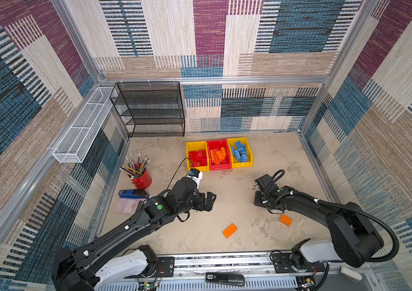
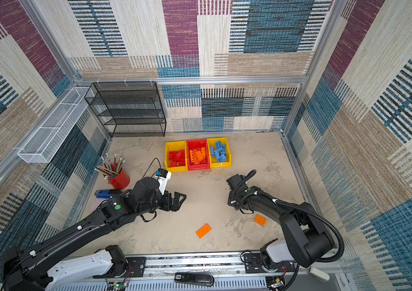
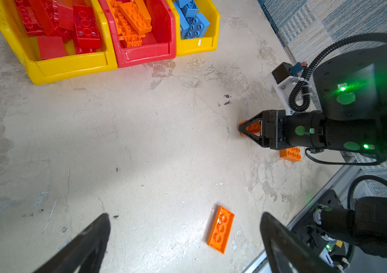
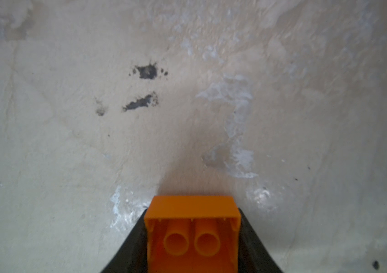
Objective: Sort the legos into containers by color
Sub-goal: Pick up the lego from the middle-right of the table, then place the lego in the container.
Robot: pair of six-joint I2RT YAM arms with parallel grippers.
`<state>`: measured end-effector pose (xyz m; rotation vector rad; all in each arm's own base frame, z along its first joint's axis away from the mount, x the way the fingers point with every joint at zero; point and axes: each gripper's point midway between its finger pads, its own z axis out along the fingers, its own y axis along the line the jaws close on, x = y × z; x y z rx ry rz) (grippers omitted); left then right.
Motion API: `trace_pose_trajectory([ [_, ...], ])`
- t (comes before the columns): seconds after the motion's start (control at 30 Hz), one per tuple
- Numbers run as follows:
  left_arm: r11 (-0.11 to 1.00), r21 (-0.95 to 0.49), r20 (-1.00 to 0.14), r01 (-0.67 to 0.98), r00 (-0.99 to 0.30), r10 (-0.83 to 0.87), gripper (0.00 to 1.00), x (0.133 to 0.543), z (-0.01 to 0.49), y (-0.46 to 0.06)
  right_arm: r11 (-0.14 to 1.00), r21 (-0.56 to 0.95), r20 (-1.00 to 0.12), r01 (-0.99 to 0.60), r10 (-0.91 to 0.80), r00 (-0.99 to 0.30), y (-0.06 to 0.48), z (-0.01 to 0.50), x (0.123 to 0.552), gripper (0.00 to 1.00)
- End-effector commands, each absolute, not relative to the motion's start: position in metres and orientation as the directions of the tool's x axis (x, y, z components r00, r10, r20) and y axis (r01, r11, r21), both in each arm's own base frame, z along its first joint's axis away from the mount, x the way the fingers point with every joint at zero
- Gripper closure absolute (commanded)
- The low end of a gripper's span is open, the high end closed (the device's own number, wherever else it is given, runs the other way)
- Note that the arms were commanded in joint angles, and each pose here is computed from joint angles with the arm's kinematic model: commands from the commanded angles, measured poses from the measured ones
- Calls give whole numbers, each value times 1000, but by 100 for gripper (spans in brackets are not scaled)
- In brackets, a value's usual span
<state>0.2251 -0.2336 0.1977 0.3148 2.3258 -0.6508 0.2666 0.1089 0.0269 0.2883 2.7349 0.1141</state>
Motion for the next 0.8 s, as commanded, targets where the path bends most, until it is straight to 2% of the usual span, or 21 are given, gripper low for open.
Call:
trace_pose_trajectory([
  [0.0,853,-326,-705,407,-706,67,1,228,197,-230,979,143,-396,149,194,-897,117,41,276,60],
  [0.1,856,-317,-701,408,-709,78,1,228,196,-229,976,199,-458,87,171,-872,135,75,300,60],
  [0.33,881,-318,-669,350,-741,53,1,238,184,-220,963,254,-618,-89,91,-781,189,160,383,60],
  [0.6,907,-311,-666,282,-746,4,1,251,183,-199,948,222,-665,-226,-23,-746,248,176,475,60],
  [0.77,918,-311,-659,245,-752,-23,1,259,179,-188,939,210,-659,-272,-70,-749,272,165,510,60],
])
